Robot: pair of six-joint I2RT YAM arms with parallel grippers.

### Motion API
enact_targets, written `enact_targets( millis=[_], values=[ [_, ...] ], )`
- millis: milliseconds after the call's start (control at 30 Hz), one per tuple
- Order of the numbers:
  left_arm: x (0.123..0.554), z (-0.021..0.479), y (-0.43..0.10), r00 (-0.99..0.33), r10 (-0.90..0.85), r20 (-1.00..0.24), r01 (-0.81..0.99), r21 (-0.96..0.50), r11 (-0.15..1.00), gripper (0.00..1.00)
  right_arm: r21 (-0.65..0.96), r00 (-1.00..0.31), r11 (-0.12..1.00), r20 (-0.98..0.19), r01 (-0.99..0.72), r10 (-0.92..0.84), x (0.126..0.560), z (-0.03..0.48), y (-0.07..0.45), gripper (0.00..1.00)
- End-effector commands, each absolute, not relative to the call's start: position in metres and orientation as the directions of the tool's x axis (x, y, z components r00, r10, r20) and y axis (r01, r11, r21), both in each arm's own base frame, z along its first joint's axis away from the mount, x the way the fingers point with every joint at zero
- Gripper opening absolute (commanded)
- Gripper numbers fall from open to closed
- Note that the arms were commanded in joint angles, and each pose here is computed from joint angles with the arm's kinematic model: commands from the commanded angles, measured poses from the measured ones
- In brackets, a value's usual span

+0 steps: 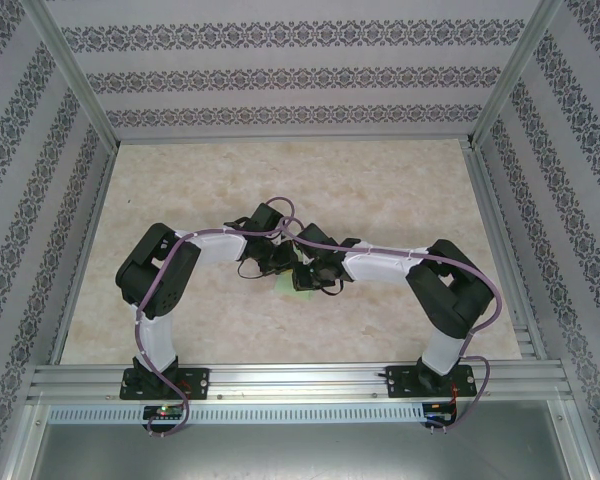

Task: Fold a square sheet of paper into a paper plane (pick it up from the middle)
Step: Fold the paper at the center of the table.

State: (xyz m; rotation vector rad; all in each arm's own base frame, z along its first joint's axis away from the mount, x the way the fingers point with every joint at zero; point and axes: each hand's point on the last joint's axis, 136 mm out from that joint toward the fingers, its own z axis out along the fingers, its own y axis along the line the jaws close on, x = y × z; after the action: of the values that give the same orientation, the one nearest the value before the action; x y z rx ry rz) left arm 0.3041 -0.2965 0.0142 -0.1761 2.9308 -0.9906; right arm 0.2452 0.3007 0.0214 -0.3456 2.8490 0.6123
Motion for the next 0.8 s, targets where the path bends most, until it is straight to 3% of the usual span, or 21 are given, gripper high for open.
enact_targets(
  millis=[0,233,767],
  values=[
    [0.261,-0.049,-0.256,-0.980,-0.161,0.121,-0.196,-0.383,0.903,0.10,0.389,-0.951,0.875,-0.222,-0.288,-0.214,0.240,0.017,0.303,0.11],
    [0.261,-0.049,-0.256,-0.979,-0.160,0.123,-0.196,-0.387,0.901,0.08,0.448,-0.950,0.846,-0.245,-0.289,-0.195,0.242,0.026,0.315,0.10],
    [0.261,-0.050,-0.254,-0.979,-0.168,0.118,-0.201,-0.375,0.905,0.06,0.368,-0.960,0.890,-0.176,-0.270,-0.218,0.225,0.001,0.288,0.08]
  ],
)
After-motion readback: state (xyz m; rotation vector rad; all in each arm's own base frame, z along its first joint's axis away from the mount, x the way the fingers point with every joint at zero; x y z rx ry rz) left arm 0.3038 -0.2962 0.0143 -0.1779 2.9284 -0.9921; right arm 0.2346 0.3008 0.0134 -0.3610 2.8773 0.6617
